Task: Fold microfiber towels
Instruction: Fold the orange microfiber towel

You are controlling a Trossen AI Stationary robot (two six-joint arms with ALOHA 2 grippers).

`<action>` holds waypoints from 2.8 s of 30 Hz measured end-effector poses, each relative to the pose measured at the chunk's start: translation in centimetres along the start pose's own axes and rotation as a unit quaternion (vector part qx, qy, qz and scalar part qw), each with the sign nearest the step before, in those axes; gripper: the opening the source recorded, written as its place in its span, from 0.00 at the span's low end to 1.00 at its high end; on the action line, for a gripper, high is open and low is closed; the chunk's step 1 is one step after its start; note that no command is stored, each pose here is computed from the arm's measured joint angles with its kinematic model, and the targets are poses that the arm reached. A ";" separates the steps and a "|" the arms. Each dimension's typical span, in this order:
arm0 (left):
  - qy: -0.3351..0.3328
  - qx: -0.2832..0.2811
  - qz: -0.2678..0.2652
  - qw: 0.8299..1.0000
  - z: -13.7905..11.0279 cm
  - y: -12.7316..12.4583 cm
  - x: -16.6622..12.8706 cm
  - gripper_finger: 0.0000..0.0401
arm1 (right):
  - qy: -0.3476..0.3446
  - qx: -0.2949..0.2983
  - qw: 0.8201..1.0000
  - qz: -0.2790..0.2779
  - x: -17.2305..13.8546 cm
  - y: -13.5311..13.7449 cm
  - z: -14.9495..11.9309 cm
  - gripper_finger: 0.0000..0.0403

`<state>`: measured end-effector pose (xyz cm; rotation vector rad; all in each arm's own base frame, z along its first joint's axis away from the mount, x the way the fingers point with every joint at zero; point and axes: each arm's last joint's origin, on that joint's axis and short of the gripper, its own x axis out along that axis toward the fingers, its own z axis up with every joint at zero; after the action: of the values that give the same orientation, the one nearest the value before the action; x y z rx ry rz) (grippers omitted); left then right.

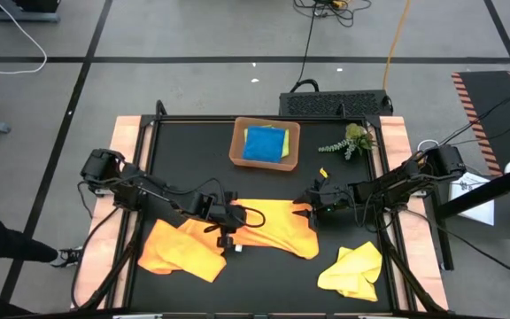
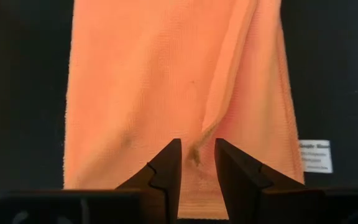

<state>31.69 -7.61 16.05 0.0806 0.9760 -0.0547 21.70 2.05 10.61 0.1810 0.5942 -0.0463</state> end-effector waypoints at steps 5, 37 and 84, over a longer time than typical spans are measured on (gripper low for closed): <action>0.019 0.004 0.005 1.000 -0.5 0.1 0.9 0.24 | 0.000 0.000 1.000 0.000 0.0 0.0 0.0 0.42; 0.024 0.010 -0.067 0.997 -1.8 -7.0 -2.3 0.12 | -0.017 0.019 1.000 -0.012 -0.1 -0.1 0.3 0.42; -0.200 -0.060 -0.079 0.975 3.9 3.1 1.5 0.60 | 0.124 0.155 0.980 -0.023 -2.5 -2.7 -0.8 0.40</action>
<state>36.01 -4.95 17.15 -0.1174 0.5782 -0.1529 18.92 -0.47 10.98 0.4805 0.8389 -0.1628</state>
